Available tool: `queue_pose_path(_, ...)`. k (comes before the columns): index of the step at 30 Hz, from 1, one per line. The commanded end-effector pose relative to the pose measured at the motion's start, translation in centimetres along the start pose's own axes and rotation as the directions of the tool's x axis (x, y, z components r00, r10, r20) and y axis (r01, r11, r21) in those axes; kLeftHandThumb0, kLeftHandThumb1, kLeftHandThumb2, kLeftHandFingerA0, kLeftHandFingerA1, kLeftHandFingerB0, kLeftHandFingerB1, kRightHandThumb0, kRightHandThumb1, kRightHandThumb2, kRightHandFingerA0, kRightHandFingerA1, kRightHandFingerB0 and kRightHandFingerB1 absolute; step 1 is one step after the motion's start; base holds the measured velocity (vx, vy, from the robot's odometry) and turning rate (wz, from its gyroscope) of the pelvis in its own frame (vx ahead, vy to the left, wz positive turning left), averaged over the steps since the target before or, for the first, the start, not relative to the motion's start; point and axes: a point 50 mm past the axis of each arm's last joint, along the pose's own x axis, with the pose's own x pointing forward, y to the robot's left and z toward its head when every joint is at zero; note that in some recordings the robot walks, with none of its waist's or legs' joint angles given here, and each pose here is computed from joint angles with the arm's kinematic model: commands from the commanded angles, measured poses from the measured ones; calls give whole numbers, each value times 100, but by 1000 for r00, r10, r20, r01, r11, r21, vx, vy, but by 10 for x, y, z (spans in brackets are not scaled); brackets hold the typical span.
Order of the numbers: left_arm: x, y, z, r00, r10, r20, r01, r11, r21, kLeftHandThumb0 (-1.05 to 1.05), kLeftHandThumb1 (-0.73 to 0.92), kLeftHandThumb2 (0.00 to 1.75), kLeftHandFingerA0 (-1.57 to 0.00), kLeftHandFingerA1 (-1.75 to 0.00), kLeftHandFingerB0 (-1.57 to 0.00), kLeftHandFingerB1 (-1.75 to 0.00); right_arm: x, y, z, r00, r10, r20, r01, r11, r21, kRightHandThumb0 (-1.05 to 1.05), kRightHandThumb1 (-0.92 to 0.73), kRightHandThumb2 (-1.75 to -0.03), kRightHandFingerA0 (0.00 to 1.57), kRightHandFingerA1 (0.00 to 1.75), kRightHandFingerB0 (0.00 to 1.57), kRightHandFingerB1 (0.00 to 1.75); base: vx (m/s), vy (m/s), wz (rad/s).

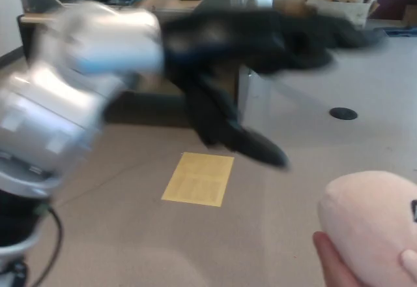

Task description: The robot extends its left hand to pick up an emotional support dumpling from the palm of a person and brings its hand down by its side. Then it extends its arm again to hand the dumpling back to the person.

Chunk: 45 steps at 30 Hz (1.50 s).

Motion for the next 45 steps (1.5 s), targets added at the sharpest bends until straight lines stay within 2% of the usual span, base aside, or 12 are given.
queue_pose_path(1,-12,8,0,1000,-2,8,2,999,-54,-82,46,55,0,0,0,0,0,-4,1,1000,-4,-10,4,1000,30,-30,-60,-58,70,47,43,34,0,0,0)
queue_pose_path(6,-75,10,-37,972,219,-86,-227,970,-91,-68,43,79,0,-4,0,0,-4,-4,-4,1000,14,-24,-15,1000,-17,-34,-60,-58,72,47,42,34,0,0,-2)
queue_pose_path(12,-156,-62,-108,869,433,-240,-484,844,-232,-56,40,53,-6,-31,0,-5,-10,-1,-14,998,32,-51,-32,999,6,-32,-60,-58,73,48,42,34,0,0,0)
queue_pose_path(15,-168,-79,-120,856,438,-274,-508,813,-284,-52,35,71,-1,-23,0,-8,-11,0,-16,998,27,-59,-27,1000,13,-34,-59,-58,74,48,43,34,0,0,0)
queue_pose_path(27,-242,-202,-183,680,387,-623,-722,500,-478,-45,32,65,0,-15,0,0,-23,1,-27,996,19,-83,-17,999,27,-34,-60,-58,74,48,41,34,0,0,0)
queue_pose_path(28,-258,-232,-197,626,327,-708,-780,293,-553,-5,43,53,0,-18,0,-5,-25,-1,-30,995,23,-96,-18,998,53,-33,-60,-59,74,49,40,34,0,0,0)
queue_pose_path(34,-281,-273,-213,610,211,-764,-779,-16,-626,-3,52,55,0,-11,0,0,-29,-1,-34,995,26,-97,-19,997,70,-33,-60,-59,76,50,40,35,0,0,0)
queue_pose_path(37,-284,-277,-216,582,199,-788,-805,5,-593,-6,44,69,0,-10,0,-1,-30,-1,-34,995,26,-99,-19,997,74,-33,-60,-59,77,51,41,35,0,0,0)
queue_pose_path(38,-284,-283,-217,406,237,-882,-904,245,-351,-24,25,81,-5,-49,0,-47,-33,-1,-36,995,20,-97,-13,997,73,-30,-60,-58,74,50,41,35,0,0,0)
queue_pose_path(41,-283,-291,-217,321,276,-906,-889,417,-188,-24,30,84,-5,-49,0,-46,-39,-2,-41,995,13,-103,-6,997,74,-31,-60,-58,72,49,41,35,0,0,0)
queue_pose_path(44,-284,-292,-218,319,279,-906,-887,424,-182,-24,30,84,-5,-49,0,-46,-39,-2,-41,995,13,-103,-6,997,74,-31,-60,-58,72,49,41,35,0,0,0)
queue_pose_path(45,-285,-298,-220,305,225,-925,-917,332,-222,-42,43,53,-22,-33,-19,-28,-50,-8,-47,994,4,-109,2,998,57,-33,-60,-58,71,49,40,35,0,0,0)
